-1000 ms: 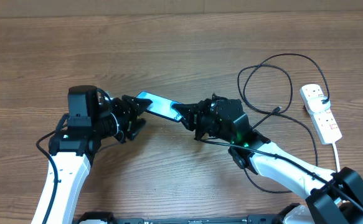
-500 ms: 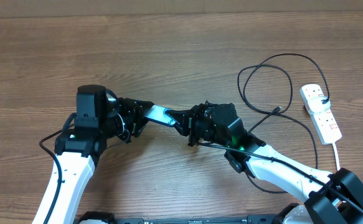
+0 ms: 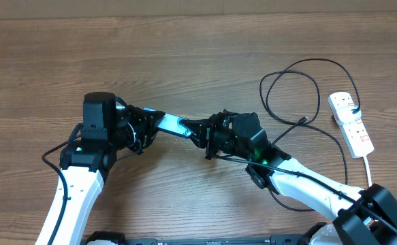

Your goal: Plug charger to phone and switch on socket

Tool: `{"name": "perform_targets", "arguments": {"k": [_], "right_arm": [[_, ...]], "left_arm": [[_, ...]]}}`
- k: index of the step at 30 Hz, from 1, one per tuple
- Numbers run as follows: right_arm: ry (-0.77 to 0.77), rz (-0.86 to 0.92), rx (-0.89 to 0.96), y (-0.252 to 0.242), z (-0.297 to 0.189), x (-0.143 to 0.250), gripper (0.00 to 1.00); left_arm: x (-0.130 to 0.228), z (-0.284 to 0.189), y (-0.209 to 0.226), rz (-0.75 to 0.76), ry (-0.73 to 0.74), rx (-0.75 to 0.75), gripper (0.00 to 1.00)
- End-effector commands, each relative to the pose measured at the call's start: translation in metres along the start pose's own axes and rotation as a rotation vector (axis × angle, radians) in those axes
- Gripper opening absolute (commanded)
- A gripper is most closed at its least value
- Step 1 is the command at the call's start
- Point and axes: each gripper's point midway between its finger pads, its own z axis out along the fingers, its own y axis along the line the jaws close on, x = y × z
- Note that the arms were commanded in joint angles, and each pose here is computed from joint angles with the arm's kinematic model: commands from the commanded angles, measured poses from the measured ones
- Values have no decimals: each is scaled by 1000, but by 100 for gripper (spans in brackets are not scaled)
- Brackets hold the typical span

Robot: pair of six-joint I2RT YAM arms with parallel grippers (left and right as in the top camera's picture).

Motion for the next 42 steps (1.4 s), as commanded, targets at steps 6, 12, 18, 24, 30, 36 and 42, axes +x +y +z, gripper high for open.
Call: {"name": "perform_targets", "arguments": {"k": [6,12,18,24,30,36,42], "right_arm": [[84,74,-11,11,0,21,4],[102,80,22,4,0,23,4],[51,56,79,-12,0,11,36],[-266,-462,106,-14,-7,-50,65],[-401,-820,198,5,-29,-82,86],[-687,-827,471,39,-106,-139,100],[-812,-656,708,27,-187,-185,100]], "left_arm": [[-5,2,2,-2,-34,-8,14],[-6,1,-3,-6,-37,10,4],[-16,1,-2,62,-94,0,4],[-24,2,6,296,-130,-52,4],[-15,8,26,447,-50,-124,4],[8,14,22,519,99,-59,4],[15,32,13,570,197,17,4]]}}
